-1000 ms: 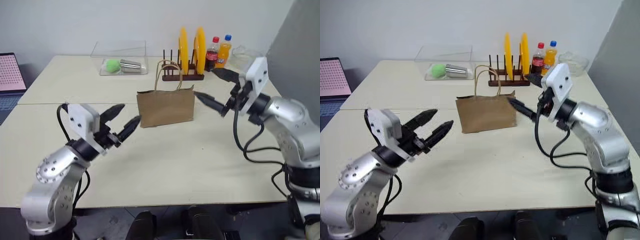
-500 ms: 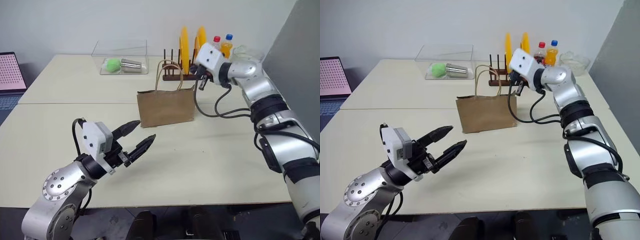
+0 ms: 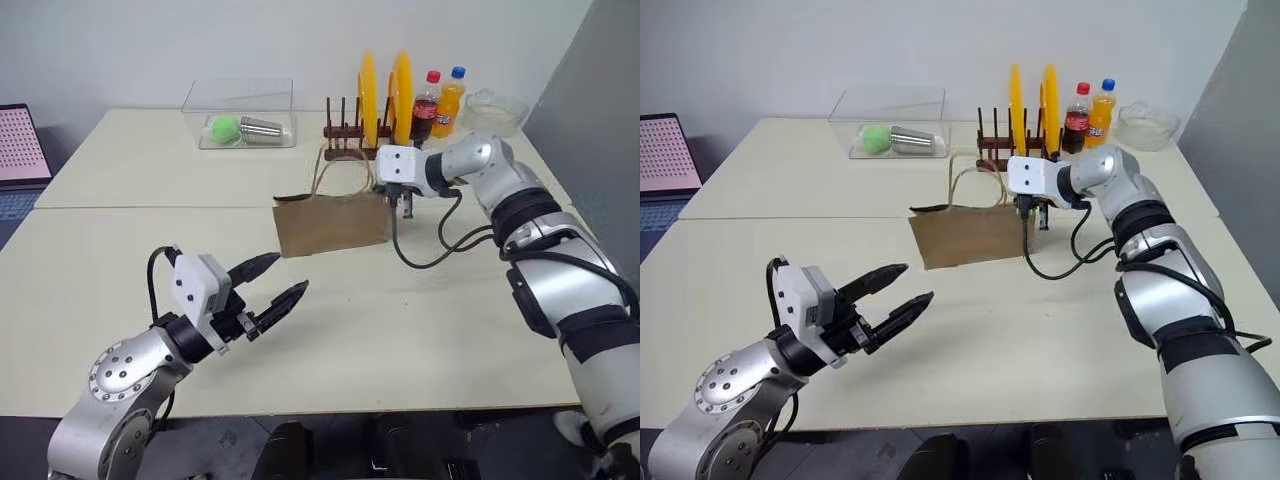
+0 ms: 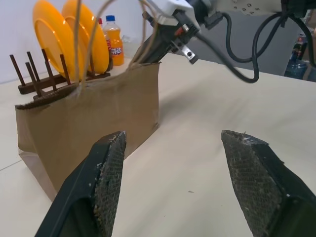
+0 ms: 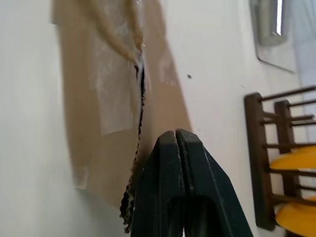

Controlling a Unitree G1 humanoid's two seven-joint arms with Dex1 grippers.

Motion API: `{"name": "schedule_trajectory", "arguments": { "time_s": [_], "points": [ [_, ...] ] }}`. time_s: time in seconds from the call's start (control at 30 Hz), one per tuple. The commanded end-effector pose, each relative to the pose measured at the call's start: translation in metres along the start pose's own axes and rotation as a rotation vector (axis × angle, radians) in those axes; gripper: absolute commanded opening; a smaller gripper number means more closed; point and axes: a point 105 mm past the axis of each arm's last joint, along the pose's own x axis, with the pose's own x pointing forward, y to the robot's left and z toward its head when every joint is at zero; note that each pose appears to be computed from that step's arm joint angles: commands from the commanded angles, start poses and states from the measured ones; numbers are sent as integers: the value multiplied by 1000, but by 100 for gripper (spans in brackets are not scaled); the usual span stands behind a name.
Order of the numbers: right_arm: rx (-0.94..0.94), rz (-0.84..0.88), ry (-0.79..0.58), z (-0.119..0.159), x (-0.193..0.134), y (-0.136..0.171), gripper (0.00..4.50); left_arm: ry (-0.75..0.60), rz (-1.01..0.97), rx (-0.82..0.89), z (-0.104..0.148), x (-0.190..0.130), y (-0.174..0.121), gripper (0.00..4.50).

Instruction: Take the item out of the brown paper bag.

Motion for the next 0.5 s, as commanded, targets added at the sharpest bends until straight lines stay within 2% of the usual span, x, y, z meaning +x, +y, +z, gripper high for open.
{"name": "schedule_trajectory", "arguments": {
  "time_s": [0.03, 0.3, 0.5],
  "points": [
    [-55, 75, -75, 11, -9, 7, 5, -27, -24, 39, 9, -1, -4, 326],
    [-65, 179, -146, 16, -14, 30, 5, 6, -51, 50, 3, -7, -7, 326],
    [-72, 113, -212, 30, -21, 26, 5, 5, -69, 75, 6, -4, -3, 326]
  ]
}}
